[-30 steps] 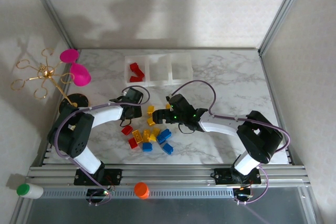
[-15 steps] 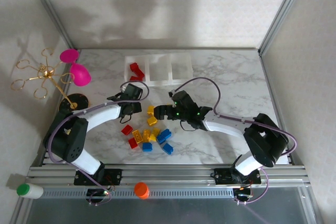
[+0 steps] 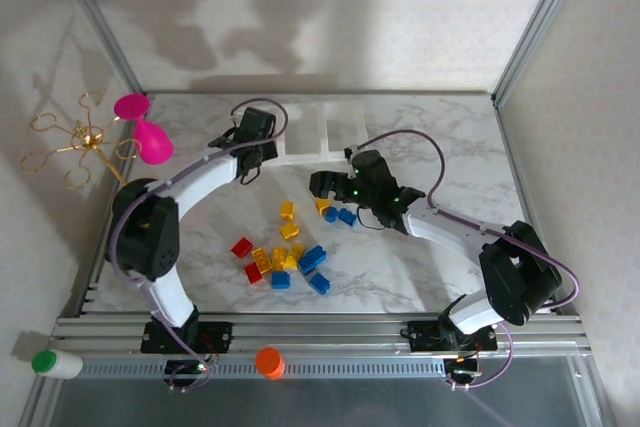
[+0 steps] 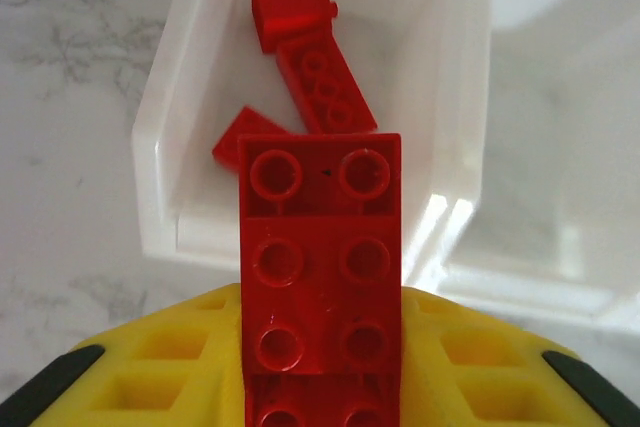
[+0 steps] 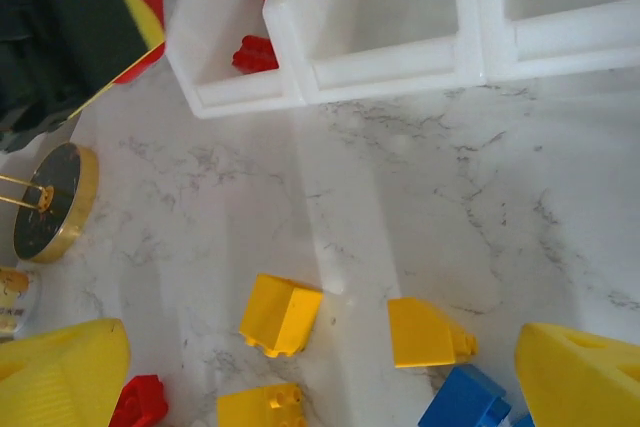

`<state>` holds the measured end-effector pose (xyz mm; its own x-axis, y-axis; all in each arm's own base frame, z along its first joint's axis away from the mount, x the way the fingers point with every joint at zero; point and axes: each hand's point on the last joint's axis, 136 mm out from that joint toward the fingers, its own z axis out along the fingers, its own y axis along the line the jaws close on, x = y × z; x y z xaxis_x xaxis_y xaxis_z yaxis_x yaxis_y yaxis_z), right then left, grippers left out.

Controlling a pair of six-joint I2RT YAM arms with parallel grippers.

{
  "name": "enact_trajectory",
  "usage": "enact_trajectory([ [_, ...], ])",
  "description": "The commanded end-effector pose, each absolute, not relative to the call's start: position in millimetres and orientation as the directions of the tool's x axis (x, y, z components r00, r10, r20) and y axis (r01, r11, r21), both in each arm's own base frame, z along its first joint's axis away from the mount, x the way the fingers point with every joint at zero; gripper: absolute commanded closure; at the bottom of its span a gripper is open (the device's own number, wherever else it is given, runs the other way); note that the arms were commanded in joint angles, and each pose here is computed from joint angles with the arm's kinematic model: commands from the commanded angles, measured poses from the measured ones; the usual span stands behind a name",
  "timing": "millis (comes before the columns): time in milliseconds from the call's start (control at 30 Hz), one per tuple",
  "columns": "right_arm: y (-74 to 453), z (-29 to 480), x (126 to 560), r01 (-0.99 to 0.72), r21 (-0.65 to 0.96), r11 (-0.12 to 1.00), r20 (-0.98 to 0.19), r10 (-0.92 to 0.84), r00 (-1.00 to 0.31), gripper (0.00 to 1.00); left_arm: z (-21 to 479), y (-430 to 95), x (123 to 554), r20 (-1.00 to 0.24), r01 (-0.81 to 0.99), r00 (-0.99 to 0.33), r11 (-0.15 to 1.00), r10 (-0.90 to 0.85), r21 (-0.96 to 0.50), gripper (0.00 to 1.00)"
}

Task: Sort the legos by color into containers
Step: Place the lego in the container.

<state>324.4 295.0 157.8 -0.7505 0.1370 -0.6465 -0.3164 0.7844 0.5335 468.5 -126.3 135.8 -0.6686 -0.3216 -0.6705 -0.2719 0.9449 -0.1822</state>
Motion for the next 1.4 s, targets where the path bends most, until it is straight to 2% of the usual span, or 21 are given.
enact_trajectory([
  [0, 299.6, 181.1, 327.4, -0.369, 0.539, 0.757, -0.684, 0.138, -0.716, 0.01, 132.8, -113.2, 493.5, -0.689, -0.305, -0.662, 0.946, -0.295, -0.112, 0.66],
  [300, 282.0, 175.9, 338.2, -0.332, 0.525, 0.783, -0.683, 0.155, -0.714, 0.01, 105.0, -96.7, 547.6, -0.668, -0.348, -0.680, 0.935, -0.301, -0.067, 0.61],
  [500, 282.3, 181.2, 340.5, -0.343, 0.516, 0.785, -0.694, 0.149, -0.705, 0.01, 116.6, -102.3, 555.6, -0.673, -0.318, -0.678, 0.943, -0.296, -0.094, 0.51],
  [600, 283.2, 186.6, 341.5, -0.353, 0.510, 0.784, -0.702, 0.142, -0.697, 0.01, 131.3, -101.7, 549.4, -0.674, -0.322, -0.670, 0.940, -0.311, -0.113, 0.49],
  [767, 285.9, 182.9, 335.2, -0.379, 0.500, 0.779, -0.695, 0.100, -0.712, 0.01, 158.1, -109.4, 518.1, -0.671, -0.278, -0.647, 0.932, -0.362, -0.234, 0.49],
  [1000, 283.8, 159.1, 316.9, -0.390, 0.450, 0.803, -0.669, 0.014, -0.743, 0.01, 174.1, -102.9, 446.1, -0.657, -0.266, -0.629, 0.909, -0.415, -0.320, 0.47],
  [1367, 309.6, 129.2, 271.1, -0.452, 0.422, 0.786, -0.634, -0.100, -0.767, 0.01, 133.0, -62.3, 321.6, -0.620, -0.383, -0.626, 0.880, -0.472, -0.283, 0.39],
])
